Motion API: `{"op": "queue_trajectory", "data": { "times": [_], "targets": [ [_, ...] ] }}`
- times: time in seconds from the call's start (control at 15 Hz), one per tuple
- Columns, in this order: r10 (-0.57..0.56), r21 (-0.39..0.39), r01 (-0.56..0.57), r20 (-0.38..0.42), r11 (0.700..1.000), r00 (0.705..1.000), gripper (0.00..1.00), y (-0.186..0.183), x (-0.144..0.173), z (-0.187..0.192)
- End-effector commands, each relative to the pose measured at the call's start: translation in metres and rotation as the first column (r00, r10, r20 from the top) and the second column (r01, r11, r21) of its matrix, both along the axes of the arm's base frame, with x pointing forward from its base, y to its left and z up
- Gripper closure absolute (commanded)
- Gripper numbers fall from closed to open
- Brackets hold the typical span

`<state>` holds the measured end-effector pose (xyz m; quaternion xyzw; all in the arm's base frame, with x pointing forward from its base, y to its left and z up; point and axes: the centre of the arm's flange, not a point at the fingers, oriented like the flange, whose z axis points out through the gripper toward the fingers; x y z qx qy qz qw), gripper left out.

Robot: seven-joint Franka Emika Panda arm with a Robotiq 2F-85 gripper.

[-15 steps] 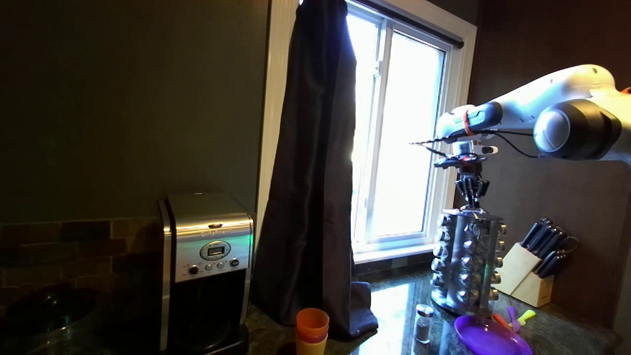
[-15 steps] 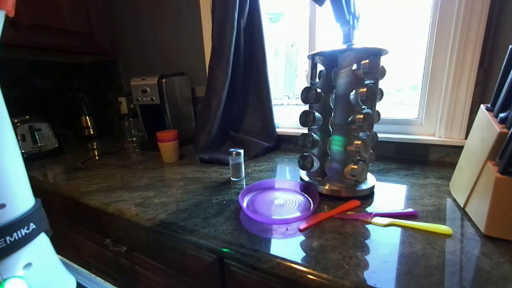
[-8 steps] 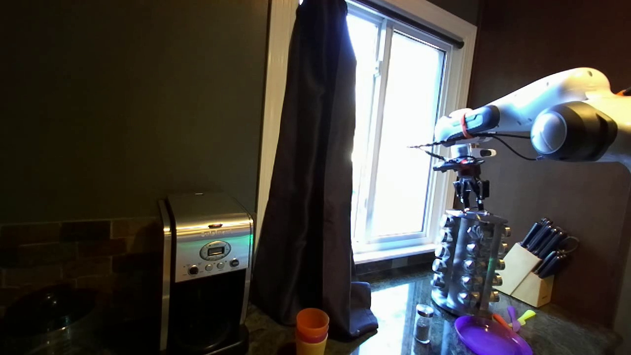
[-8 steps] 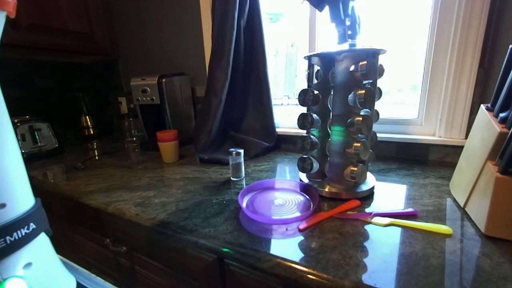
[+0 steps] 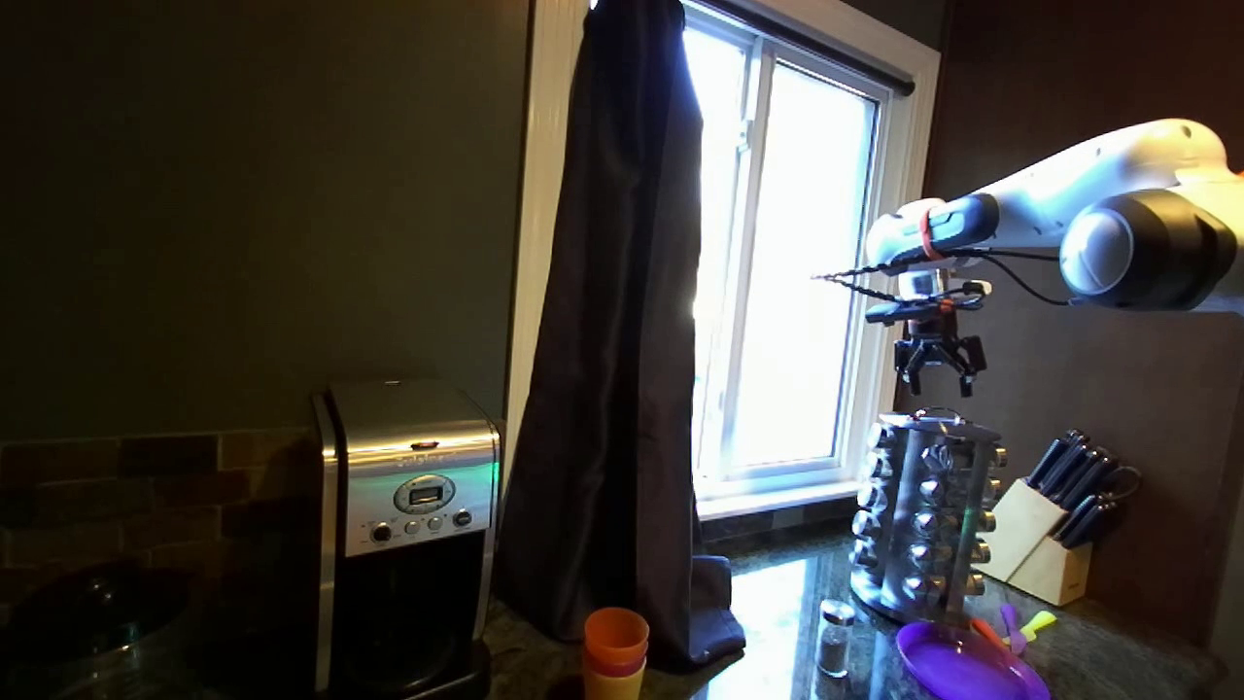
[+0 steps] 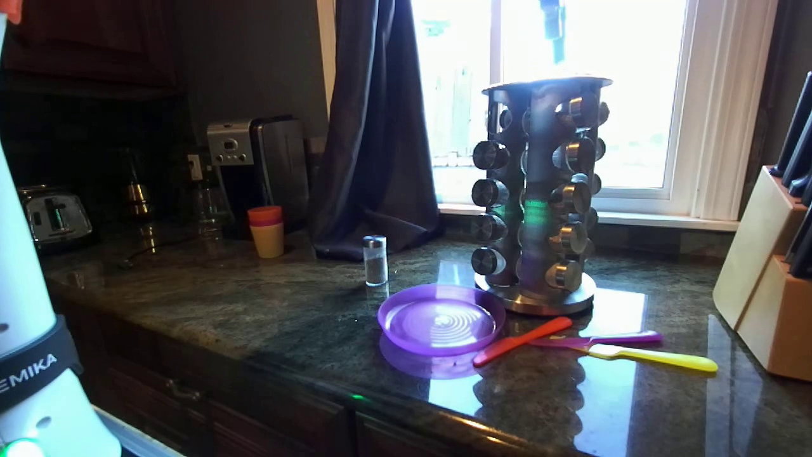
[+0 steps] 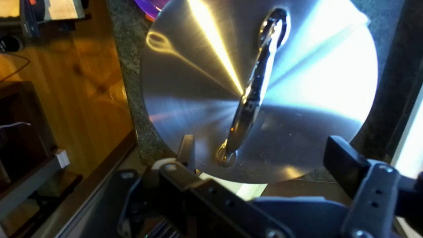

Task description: Rotate the silver stand.

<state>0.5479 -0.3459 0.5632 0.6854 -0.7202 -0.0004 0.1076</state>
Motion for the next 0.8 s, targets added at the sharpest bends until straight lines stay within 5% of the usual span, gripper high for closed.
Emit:
{"op": "queue_trajectory", "data": {
  "times": [0.0,0.33,0.73],
  "targets": [
    [0.201,-0.009,-0.201,-0.001,0.980,0.980,0.00,-0.012,-0.024,0.020],
    [0.460,0.006,-0.460,0.005,0.888,0.888,0.00,-0.029,-0.039,0.043],
    [0.717,0.045,-0.716,0.000,0.697,0.697,0.00,-0.005,-0.049,0.039]
  ]
}}
